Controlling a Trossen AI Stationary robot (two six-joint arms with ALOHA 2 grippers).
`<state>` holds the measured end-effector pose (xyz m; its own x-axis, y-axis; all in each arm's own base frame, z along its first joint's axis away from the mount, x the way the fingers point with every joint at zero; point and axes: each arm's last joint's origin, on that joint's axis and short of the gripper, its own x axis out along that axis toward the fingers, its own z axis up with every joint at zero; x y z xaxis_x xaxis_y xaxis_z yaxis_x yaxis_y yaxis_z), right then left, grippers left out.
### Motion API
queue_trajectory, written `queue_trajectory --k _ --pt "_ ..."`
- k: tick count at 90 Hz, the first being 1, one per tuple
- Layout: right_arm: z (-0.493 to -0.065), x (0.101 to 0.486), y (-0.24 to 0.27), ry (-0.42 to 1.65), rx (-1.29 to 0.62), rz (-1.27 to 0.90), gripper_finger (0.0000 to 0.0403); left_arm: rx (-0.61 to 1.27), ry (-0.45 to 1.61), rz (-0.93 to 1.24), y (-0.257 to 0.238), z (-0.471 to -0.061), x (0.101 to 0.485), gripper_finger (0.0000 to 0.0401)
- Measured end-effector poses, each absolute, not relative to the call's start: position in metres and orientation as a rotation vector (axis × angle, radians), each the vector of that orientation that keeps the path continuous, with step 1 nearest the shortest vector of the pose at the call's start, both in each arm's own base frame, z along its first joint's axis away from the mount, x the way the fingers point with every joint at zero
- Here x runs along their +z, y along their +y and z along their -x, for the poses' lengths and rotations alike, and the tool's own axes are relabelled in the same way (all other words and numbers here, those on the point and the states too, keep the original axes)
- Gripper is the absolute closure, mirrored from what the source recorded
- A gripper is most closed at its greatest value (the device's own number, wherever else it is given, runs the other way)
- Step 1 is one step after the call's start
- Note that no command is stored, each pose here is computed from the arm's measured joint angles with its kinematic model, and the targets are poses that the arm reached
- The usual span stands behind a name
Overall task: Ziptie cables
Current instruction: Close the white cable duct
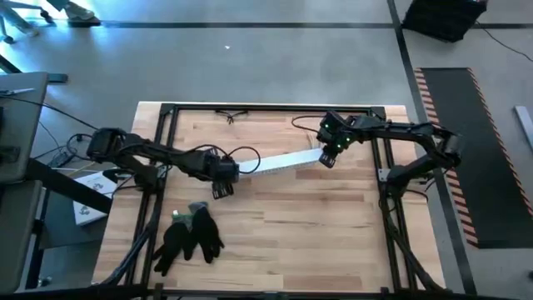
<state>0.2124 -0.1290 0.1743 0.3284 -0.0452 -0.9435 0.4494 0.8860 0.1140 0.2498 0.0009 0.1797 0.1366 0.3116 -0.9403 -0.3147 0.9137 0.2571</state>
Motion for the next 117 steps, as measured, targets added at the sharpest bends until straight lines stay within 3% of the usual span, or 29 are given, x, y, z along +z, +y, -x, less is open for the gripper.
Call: queue_trajectory --k 25,49,72,100,117 --pt "-0.212 0.174 -0.129 1.209 -0.338 -0.388 0.0391 0.467 1.46 0.033 0.0 -0.242 0.183 0.0178" --pt "-0.211 0.174 -0.129 1.213 -0.343 -0.386 0.0391 0.458 1.383 0.085 0.002 -0.244 0.169 0.0176" --pt "-0.211 0.174 -0.129 1.215 -0.345 -0.386 0.0391 0.41 1.407 0.193 0.006 -0.238 0.181 0.0129" --pt "-0.212 0.174 -0.129 1.208 -0.347 -0.384 0.0391 0.484 1.345 0.312 0.005 -0.208 0.218 0.0121" --pt "-0.214 0.176 -0.135 1.161 -0.414 -0.367 0.0391 0.529 1.382 0.434 0.001 -0.181 0.21 0.0135"
